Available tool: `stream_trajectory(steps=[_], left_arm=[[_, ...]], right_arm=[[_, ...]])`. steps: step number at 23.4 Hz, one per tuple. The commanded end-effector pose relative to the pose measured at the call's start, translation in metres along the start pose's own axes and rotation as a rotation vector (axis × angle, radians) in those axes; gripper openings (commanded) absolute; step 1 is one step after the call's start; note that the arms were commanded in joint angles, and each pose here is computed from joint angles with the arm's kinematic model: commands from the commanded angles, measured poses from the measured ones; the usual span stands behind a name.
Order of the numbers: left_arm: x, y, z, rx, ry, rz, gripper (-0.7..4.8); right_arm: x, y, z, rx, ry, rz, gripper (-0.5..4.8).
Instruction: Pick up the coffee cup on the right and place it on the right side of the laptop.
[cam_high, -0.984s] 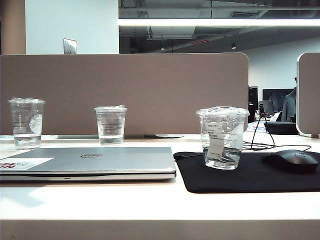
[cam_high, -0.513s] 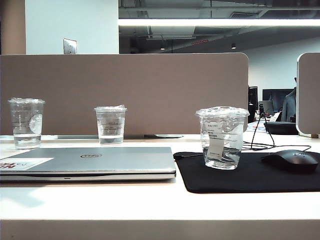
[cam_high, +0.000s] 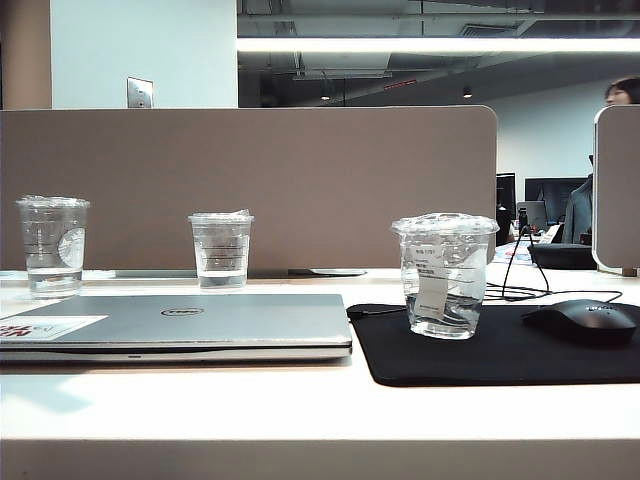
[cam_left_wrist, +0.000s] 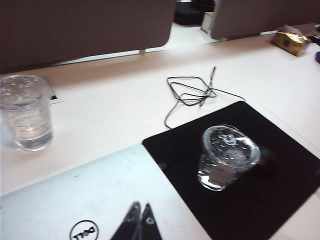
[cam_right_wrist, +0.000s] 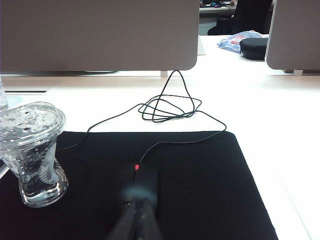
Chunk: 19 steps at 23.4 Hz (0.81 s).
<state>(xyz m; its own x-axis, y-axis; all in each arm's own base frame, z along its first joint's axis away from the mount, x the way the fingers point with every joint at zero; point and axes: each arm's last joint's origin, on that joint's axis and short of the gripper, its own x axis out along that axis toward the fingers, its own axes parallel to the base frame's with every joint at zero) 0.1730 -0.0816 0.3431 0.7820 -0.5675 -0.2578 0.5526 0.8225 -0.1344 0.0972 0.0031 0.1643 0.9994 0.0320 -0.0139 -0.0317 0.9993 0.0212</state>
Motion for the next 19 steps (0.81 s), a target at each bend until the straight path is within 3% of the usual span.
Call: stream_trajectory(steps=[1,4,11,13,19], left_arm=[[-0.006,0.001,0.004,0.007,-0.033,0.058,-0.05],[-0.019,0.003,0.001,0.008,-0.057,0.114,-0.06],[-0.044,0.023,-0.048,0.096,-0.339,0.221,-0.06],[-0.052,0.027,-0.065,0.134,-0.363,0.275,-0.06],[-0.065,0.032,-0.104,0.127,-0.400,0.391,-0.06]], right_arm=[[0.000,0.000,0.003,-0.003,-0.020,-0.002,-0.05],[0.000,0.000,0.003,-0.003,-0.020,-0.002,-0.05],[0.000,0.000,0.003,-0.003,-0.020,-0.002,-0.05],[0.000,0.000,0.003,-0.003,-0.020,-0.002,-0.05],[0.000,0.000,0.003,-0.003,-0.020,-0.002,-0.05]])
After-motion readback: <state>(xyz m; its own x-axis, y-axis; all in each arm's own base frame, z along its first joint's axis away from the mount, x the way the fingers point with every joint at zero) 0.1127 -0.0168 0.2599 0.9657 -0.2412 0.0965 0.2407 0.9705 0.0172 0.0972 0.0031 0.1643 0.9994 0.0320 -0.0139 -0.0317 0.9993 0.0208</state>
